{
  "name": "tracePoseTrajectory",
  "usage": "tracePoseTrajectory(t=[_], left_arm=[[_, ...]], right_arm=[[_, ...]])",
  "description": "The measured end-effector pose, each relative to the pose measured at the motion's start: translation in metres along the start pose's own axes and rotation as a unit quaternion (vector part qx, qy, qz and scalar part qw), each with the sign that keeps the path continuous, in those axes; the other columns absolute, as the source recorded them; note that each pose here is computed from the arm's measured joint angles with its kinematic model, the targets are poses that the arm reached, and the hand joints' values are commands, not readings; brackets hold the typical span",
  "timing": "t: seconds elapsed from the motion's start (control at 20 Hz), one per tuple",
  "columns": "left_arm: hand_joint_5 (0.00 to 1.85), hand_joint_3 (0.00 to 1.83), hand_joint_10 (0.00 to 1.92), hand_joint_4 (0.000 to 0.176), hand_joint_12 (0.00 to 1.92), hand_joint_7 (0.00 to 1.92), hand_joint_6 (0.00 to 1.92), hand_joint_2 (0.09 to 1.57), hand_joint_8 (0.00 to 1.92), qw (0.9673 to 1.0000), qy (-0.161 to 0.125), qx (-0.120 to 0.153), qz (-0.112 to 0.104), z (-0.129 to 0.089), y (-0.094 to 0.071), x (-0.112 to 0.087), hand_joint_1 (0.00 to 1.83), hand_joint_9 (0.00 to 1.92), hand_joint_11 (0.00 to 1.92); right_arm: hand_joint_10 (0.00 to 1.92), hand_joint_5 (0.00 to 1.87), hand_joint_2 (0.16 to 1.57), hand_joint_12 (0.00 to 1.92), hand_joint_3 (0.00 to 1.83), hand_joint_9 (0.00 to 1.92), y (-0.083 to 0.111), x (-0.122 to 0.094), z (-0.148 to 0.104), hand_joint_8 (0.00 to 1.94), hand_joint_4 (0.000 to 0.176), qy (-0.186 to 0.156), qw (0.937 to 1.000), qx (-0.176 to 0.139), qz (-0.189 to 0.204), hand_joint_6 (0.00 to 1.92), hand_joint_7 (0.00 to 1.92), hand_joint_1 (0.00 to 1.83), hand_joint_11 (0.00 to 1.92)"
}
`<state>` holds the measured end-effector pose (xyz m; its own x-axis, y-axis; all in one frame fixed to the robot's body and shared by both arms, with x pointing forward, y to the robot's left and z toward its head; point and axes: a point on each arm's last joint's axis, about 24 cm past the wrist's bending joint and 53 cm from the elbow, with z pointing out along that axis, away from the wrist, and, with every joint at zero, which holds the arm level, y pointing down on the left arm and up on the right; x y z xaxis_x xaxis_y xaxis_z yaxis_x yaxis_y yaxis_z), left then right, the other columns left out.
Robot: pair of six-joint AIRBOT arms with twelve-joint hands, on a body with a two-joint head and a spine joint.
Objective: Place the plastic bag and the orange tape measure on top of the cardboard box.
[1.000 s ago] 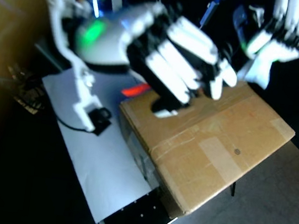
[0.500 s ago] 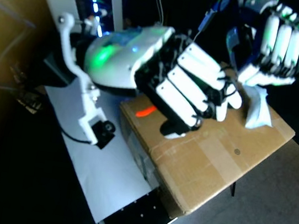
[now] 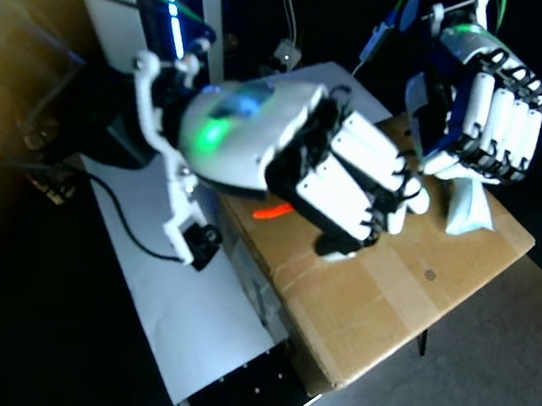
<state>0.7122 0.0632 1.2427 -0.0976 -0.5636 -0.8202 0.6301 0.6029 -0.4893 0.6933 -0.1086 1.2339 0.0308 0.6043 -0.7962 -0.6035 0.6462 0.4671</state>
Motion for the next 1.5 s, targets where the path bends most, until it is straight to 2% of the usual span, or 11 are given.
tracePoseTrajectory(t=[0.1, 0.2, 0.3, 0.35, 0.4, 0.45, 0.7, 0.9, 1.05, 1.35, 1.5], left_arm=[[0.59, 0.0, 1.6, 0.0, 1.66, 0.74, 1.29, 1.25, 1.35, 1.0, 0.0, 0.0, 0.0, 0.0, 0.0, 0.0, 1.34, 0.76, 0.73], [0.67, 0.0, 1.63, 0.0, 1.79, 0.78, 1.06, 1.23, 1.37, 1.0, 0.0, 0.0, 0.001, 0.0, 0.0, 0.0, 1.35, 0.83, 0.85], [0.71, 0.0, 1.52, 0.0, 1.76, 0.77, 1.27, 1.22, 1.3, 1.0, 0.0, 0.001, 0.001, 0.0, 0.0, 0.0, 1.34, 0.74, 0.61], [0.74, 0.0, 1.17, 0.009, 1.87, 0.71, 1.39, 1.25, 1.37, 1.0, 0.0, 0.001, 0.0, 0.0, 0.0, 0.0, 1.15, 0.48, 0.2], [0.73, 0.0, 1.13, 0.0, 1.86, 0.59, 1.35, 1.24, 0.76, 1.0, 0.001, 0.0, 0.0, 0.0, 0.0, 0.0, 1.1, 0.41, 0.13], [0.61, 0.0, 1.21, 0.0, 1.88, 0.54, 0.64, 1.13, 0.63, 1.0, 0.002, -0.001, 0.0, -0.001, 0.001, 0.001, 1.2, 0.34, 0.15], [0.62, 0.0, 1.1, 0.0, 1.81, 0.46, 0.05, 1.06, 0.4, 0.9998, -0.005, -0.002, -0.021, -0.008, 0.005, -0.004, 1.21, 0.2, 0.0], [0.55, 0.0, 0.7, 0.0, 1.54, 0.42, 0.0, 1.08, 0.04, 0.9996, -0.014, 0.005, -0.024, -0.01, 0.001, -0.008, 1.22, 0.16, 0.0], [0.58, 0.0, 1.02, 0.0, 1.73, 0.44, 0.01, 1.06, 0.02, 0.9995, -0.018, 0.008, -0.026, -0.012, -0.001, -0.011, 1.25, 0.11, 0.0], [0.58, 0.01, 0.95, 0.0, 1.73, 0.48, 0.01, 1.11, 0.03, 0.9987, -0.042, 0.016, -0.024, -0.025, -0.008, -0.034, 1.18, 0.14, 0.0], [0.6, 0.0, 1.08, 0.0, 1.79, 0.51, 0.02, 1.1, 0.05, 0.9964, -0.076, 0.031, -0.019, -0.041, -0.016, -0.059, 1.17, 0.15, 0.07]], right_arm=[[1.55, 0.87, 1.19, 1.87, 0.0, 0.63, -0.002, -0.002, 0.0, 1.46, 0.0, -0.004, 1.0, 0.002, 0.001, 1.02, 0.8, 1.21, 0.56], [1.5, 0.61, 1.06, 1.82, 0.0, 0.49, -0.002, -0.001, 0.0, 1.15, 0.0, -0.006, 1.0, 0.003, 0.004, 0.54, 0.48, 1.07, 0.47], [1.49, 0.51, 1.07, 1.82, 0.0, 0.33, -0.001, 0.002, 0.0, 1.11, 0.0, -0.003, 1.0, 0.003, 0.007, 0.46, 0.35, 0.99, 0.31], [1.41, 0.5, 1.08, 1.78, 0.0, 0.31, -0.001, 0.003, 0.0, 1.01, 0.0, -0.001, 0.9999, 0.003, 0.012, 0.42, 0.34, 0.97, 0.26], [1.36, 0.5, 1.09, 1.76, 0.0, 0.29, -0.001, 0.005, 0.0, 0.92, 0.0, 0.002, 0.9997, 0.004, 0.026, 0.33, 0.34, 0.89, 0.24], [1.34, 0.49, 1.1, 1.75, 0.0, 0.3, -0.001, 0.005, 0.0, 0.92, 0.0, 0.002, 0.9995, 0.004, 0.032, 0.31, 0.34, 0.81, 0.25], [1.28, 0.5, 1.05, 1.73, 0.0, 0.34, -0.001, 0.002, 0.0, 0.9, 0.0, -0.005, 0.9992, 0.002, 0.04, 0.2, 0.38, 0.64, 0.25], [1.49, 0.55, 1.03, 1.89, 0.0, 0.4, 0.0, 0.001, 0.0, 1.01, 0.0, -0.008, 0.9988, 0.001, 0.048, 0.11, 0.39, 0.66, 0.4], [1.27, 0.58, 1.07, 1.76, 0.0, 0.31, -0.002, 0.001, -0.004, 0.93, 0.0, -0.008, 0.9984, 0.0, 0.056, 0.11, 0.41, 0.67, 0.2], [1.14, 0.51, 1.12, 1.76, 0.0, 0.37, 0.001, -0.019, -0.016, 0.69, 0.0, -0.024, 0.9961, -0.008, 0.085, 0.22, 0.55, 0.68, 0.12], [1.36, 0.53, 1.09, 1.92, 0.0, 0.29, 0.016, -0.05, -0.03, 1.01, 0.0, -0.064, 0.9942, -0.035, 0.079, 0.19, 0.42, 0.73, 0.09]])
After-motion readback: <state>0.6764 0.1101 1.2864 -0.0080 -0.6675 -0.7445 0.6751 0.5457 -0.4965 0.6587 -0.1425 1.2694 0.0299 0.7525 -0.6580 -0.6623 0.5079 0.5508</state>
